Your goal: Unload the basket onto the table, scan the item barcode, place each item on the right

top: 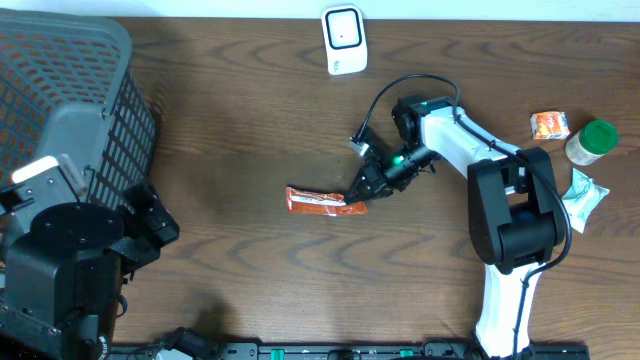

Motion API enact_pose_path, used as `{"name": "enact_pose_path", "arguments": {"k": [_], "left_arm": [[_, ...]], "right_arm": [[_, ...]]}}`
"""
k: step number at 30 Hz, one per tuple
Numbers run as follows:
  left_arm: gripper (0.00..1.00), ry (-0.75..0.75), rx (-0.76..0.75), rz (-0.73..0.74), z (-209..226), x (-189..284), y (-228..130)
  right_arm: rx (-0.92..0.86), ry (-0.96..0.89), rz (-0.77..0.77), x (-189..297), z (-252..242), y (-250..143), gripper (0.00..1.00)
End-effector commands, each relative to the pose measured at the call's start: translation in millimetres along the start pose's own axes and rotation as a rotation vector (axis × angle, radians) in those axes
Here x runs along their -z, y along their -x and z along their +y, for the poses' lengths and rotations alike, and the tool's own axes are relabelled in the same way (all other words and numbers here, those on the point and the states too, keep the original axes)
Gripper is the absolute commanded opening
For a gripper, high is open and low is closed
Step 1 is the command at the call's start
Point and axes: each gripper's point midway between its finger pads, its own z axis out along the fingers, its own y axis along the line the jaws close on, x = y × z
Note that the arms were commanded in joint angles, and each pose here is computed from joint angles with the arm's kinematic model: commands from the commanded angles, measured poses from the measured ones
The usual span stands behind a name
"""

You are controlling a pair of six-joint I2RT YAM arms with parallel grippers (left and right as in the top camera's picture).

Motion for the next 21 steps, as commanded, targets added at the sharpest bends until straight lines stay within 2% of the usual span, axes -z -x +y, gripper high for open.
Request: {"name": "enact_pose_path", "arguments": {"k": [1, 12, 16, 21], "left_arm": [[0.98, 0.011, 0.007, -0.007, 1.8, 0.3, 2.0], [0.98, 0.011, 0.007, -0.007, 1.8, 0.3, 2.0], [0.98, 0.011, 0.007, -0.007, 1.8, 0.3, 2.0], [0.98, 0.011, 0.007, -0.007, 1.8, 0.3, 2.0]], "right_arm": [[-0.014, -0.004, 0.001, 0.0, -2.1, -1.3, 0.01], [-0.024, 0.052, -0.01, 5.2, 9.5, -0.1, 0.01], [0.029, 0.121, -0.014, 14.1, 33.5, -1.4, 0.01], [0.063, 0.113, -0.023, 33.9, 61.1, 2.4, 0.01]]}}
